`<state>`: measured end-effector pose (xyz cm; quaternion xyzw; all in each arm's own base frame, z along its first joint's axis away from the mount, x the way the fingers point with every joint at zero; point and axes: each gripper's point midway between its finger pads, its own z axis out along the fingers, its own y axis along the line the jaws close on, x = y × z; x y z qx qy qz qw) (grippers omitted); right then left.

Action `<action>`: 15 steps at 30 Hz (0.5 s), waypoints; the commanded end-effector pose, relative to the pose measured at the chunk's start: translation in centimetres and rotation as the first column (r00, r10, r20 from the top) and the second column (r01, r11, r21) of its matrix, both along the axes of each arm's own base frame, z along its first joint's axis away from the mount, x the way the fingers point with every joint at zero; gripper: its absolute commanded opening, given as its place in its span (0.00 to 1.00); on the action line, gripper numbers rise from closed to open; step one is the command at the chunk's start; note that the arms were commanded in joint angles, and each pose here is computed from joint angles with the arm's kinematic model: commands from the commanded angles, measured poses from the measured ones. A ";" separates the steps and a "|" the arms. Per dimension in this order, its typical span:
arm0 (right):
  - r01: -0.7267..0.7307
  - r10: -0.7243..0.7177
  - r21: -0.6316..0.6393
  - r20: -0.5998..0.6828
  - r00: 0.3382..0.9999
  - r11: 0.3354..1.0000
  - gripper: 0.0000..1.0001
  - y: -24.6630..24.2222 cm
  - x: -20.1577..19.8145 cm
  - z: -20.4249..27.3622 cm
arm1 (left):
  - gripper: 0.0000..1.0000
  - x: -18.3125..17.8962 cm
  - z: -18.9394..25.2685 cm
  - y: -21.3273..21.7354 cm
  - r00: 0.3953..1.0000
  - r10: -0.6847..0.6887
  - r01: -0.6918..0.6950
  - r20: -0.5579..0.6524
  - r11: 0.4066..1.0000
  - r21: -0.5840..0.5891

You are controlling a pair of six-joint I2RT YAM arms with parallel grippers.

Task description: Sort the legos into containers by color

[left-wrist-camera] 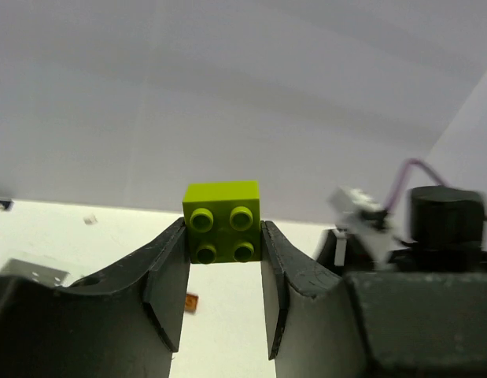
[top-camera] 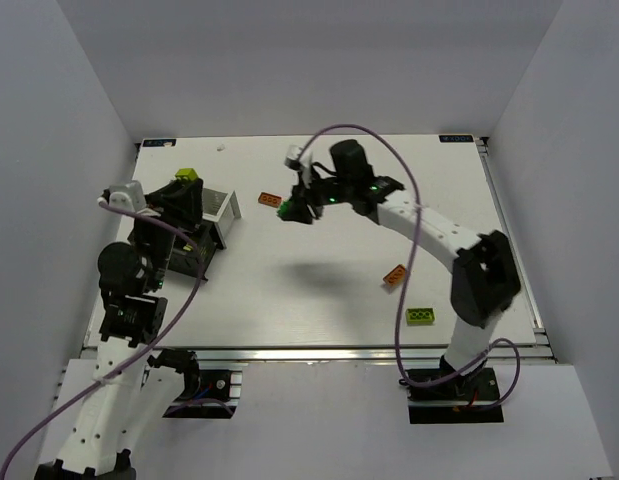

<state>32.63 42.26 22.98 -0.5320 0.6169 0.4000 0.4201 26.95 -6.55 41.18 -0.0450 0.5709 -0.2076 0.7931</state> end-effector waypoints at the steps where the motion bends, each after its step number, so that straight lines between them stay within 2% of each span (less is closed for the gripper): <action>1: -0.145 0.145 0.076 0.006 0.989 0.986 0.00 -3.9 -6.1 4.5 | 0.00 1.2 -0.6 -1.9 0.993 -0.094 0.096 -0.072 0.995 0.023; 5: -0.184 0.186 0.099 -0.013 0.983 0.978 0.00 -8.0 -10.3 5.6 | 0.00 5.0 -4.8 -3.3 0.953 -0.119 0.135 -0.280 0.990 0.040; 6: -0.189 0.194 0.085 -0.055 0.979 0.978 0.00 -8.7 -11.2 4.3 | 0.00 5.6 -5.5 -3.3 0.943 -0.108 0.128 -0.315 0.991 0.042; 9: -0.195 0.202 0.079 -0.095 0.975 0.978 0.00 -10.1 -12.5 3.3 | 0.00 7.5 -8.7 -3.1 0.884 -0.068 0.107 -0.463 0.992 0.059; 10: -0.191 0.198 0.065 -0.125 0.972 0.979 0.00 -10.6 -12.7 2.7 | 0.00 7.5 -10.4 -3.2 0.845 -0.063 0.114 -0.530 0.991 0.064; 12: -0.197 0.204 0.055 -0.171 0.964 0.979 0.00 -10.9 -12.8 1.6 | 0.00 8.3 -12.3 -3.5 0.793 -0.058 0.127 -0.607 0.989 0.070; 15: -0.193 0.199 0.048 -0.263 0.944 0.980 0.00 -11.6 -12.0 -0.1 | 0.00 7.6 -14.4 -4.2 0.722 -0.098 0.152 -0.685 0.988 0.018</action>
